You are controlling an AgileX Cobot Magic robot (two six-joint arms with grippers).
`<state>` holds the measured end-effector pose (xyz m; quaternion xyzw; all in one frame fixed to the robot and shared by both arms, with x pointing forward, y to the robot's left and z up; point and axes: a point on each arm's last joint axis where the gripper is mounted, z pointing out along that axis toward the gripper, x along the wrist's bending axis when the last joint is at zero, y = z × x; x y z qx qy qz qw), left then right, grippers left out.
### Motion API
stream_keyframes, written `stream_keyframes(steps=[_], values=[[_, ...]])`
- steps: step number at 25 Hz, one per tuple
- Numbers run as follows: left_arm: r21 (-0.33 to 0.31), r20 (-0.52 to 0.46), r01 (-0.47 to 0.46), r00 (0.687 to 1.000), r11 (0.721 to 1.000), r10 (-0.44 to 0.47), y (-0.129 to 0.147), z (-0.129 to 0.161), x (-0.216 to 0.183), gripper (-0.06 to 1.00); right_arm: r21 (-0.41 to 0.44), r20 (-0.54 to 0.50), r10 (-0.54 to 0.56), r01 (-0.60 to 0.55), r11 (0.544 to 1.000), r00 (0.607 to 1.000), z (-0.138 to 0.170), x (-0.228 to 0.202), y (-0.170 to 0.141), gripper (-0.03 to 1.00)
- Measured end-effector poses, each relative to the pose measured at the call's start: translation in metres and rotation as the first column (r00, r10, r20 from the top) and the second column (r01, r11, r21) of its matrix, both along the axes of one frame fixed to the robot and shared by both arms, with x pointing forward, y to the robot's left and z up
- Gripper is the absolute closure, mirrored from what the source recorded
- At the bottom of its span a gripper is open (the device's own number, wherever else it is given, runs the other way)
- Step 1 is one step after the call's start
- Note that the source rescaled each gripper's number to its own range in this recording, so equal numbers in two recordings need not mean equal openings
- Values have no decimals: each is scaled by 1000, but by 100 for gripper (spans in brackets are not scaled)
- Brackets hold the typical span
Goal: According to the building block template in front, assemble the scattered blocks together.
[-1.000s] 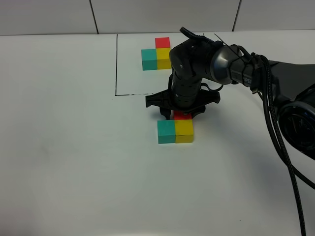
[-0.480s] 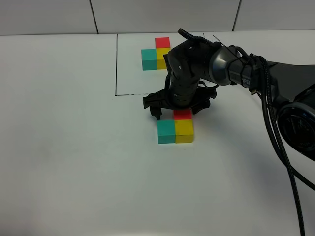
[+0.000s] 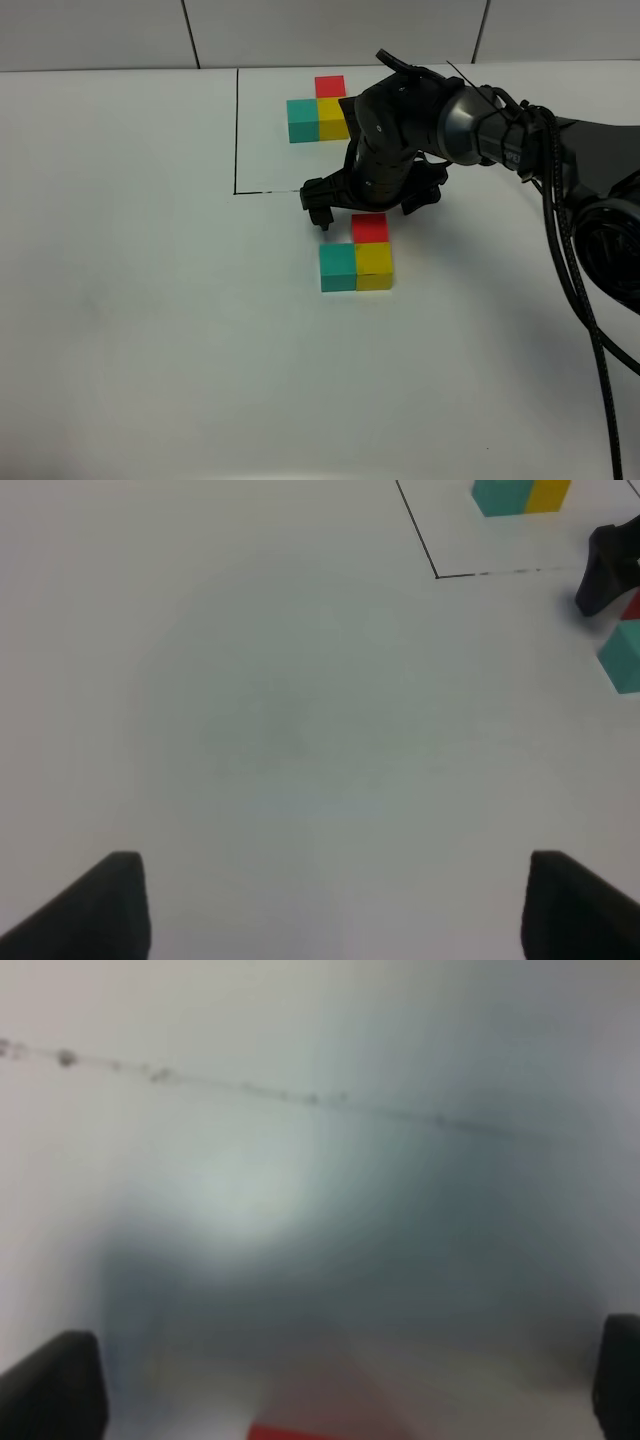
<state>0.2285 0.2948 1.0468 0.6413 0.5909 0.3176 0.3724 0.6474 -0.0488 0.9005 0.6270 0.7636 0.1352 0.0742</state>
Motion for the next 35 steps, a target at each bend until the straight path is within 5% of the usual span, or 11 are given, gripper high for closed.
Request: stream_keyframes(steps=[6,16,24,35], values=[[0,0,0,1000,1000,0,0,0,0,14,31,108,12,-15,999,994,51,11,-23,-3],[0,0,0,1000,1000,0,0,0,0,14,44,137,-128,123,991,982,103,34,-144,-3],[0,0,0,1000,1000,0,0,0,0,14,47,207,-121,113,992,971,97,-27,-181,-3],[0,0,0,1000,1000,0,0,0,0,14,56,440,-113,99,994,891,192,-144,-212,-3]])
